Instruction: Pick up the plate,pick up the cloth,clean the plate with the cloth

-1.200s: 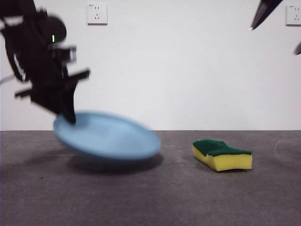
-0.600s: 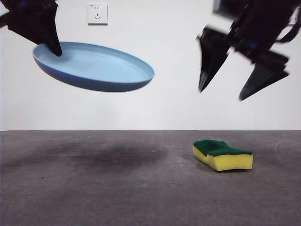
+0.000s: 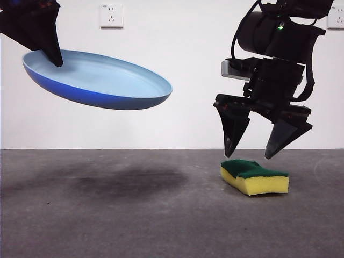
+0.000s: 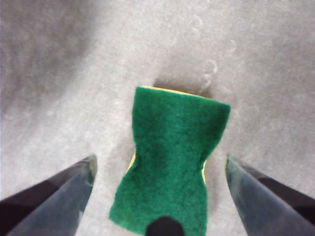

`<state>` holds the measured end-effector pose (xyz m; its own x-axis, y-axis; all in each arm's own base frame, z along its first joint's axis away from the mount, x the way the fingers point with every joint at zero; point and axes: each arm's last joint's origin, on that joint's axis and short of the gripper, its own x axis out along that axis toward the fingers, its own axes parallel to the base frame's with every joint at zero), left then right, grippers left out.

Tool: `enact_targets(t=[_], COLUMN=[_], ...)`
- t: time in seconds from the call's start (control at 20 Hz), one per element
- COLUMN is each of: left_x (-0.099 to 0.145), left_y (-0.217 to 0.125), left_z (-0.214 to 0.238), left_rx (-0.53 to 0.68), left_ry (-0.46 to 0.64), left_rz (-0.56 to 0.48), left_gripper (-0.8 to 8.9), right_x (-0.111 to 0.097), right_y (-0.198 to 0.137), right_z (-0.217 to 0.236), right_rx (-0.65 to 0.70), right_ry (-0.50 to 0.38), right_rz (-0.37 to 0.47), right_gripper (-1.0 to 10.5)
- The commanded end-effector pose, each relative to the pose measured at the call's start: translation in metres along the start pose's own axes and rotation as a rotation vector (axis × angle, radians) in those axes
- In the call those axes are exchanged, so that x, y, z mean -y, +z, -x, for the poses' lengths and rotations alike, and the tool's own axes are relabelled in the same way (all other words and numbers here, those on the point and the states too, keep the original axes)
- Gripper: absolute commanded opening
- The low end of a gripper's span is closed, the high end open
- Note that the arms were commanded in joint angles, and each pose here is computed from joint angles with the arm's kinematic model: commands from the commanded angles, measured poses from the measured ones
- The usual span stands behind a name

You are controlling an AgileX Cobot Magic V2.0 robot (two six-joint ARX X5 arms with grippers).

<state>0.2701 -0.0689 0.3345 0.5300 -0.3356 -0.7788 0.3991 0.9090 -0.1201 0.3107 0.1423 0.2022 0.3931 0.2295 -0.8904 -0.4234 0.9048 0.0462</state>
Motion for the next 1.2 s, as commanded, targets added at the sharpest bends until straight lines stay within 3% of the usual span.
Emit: enact_targets(t=[0.05,0.35,0.5,0.8,1.2], left_x=[0.000,0.000,0.000,0.000,-0.001], left_y=[0.001,0.001,0.001,0.001,0.004], left_z=[0.000,0.000,0.000,0.000,-0.002], left_rx=[0.006,0.006,0.007,0.011,0.027], left_ry=[-0.003,-0.003,-0.003,-0.002,0.001], left_rz=[-0.012,-0.012,-0.012,-0.013,-0.016], left_gripper=[-0.07,-0.08,-0.08,-0.07,-0.07], right_x=[0.001,0.004,0.004,0.004,0.005], right_y=[-0.002,-0.006,-0.006,-0.005,-0.004], right_z=[-0.009,-0.028,-0.033,-0.033,-0.022], right_rx=[-0.024,-0.079,-0.087,-0.078,-0.059], right_ry=[-0.005,-0.008,-0.008,-0.008,-0.049], right_rz=[0.008,-0.001,-0.001,0.003,0.001], right_gripper=[4.4,4.0,3.0,-0.2,-0.2])
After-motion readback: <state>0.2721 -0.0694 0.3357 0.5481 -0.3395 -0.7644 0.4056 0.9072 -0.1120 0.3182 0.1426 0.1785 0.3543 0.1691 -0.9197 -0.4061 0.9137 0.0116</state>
